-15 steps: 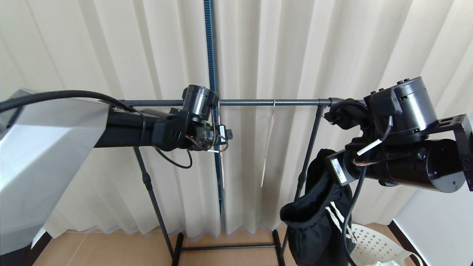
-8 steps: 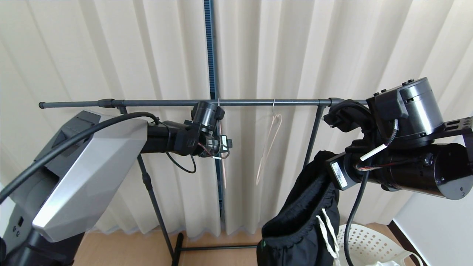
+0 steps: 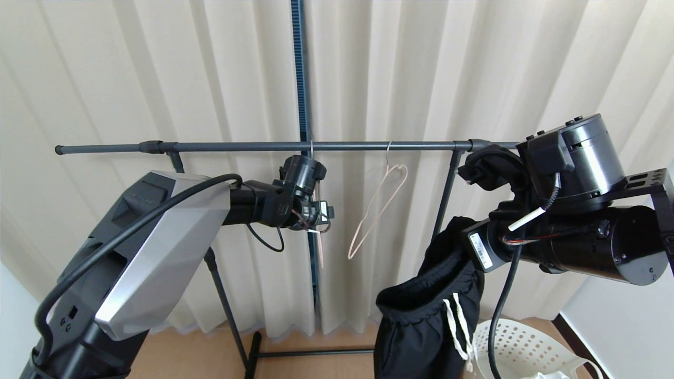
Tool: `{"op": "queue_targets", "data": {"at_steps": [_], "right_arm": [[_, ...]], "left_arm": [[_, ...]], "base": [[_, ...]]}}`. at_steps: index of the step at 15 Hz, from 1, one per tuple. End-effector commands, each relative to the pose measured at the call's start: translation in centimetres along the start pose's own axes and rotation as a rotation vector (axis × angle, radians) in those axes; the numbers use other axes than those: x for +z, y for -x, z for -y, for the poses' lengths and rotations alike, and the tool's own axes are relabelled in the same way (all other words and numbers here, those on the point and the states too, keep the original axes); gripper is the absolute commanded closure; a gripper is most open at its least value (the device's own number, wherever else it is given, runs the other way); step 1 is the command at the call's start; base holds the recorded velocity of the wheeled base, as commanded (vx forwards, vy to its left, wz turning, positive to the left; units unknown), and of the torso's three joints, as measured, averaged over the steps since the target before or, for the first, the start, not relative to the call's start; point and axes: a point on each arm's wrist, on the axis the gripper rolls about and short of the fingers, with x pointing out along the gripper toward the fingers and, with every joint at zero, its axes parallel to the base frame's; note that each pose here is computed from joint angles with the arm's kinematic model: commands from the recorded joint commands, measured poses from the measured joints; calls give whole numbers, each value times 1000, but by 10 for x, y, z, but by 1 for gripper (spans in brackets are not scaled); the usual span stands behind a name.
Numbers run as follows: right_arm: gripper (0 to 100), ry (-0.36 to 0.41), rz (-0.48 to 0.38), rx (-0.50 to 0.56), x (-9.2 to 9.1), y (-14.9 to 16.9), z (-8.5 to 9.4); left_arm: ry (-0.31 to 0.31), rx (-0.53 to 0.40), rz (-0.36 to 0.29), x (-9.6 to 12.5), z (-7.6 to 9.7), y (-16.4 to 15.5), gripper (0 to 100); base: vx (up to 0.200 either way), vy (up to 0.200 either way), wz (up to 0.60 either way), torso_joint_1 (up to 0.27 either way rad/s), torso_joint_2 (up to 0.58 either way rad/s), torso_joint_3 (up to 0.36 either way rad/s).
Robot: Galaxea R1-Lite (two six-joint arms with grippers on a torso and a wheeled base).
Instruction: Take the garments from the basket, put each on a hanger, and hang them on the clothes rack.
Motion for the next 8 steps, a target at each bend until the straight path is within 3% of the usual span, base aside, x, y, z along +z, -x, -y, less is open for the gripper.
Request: {"op": "queue_targets", "data": {"at_steps": [1,4,8], "right_arm": [[100,3,-5,0,0,-2,-1],[100,2,-4,0,0,-2,-1],[100,0,0,0,0,0,0]], "left_arm": [[-1,-1,1,-1,1,-2,0],[-24,23,16,1,2,-1,0],[-76,22,40,-2,21,7,0]], "base": [[0,0,0,0,0,0],[0,0,0,0,0,0],[0,0,0,0,0,0]]}}
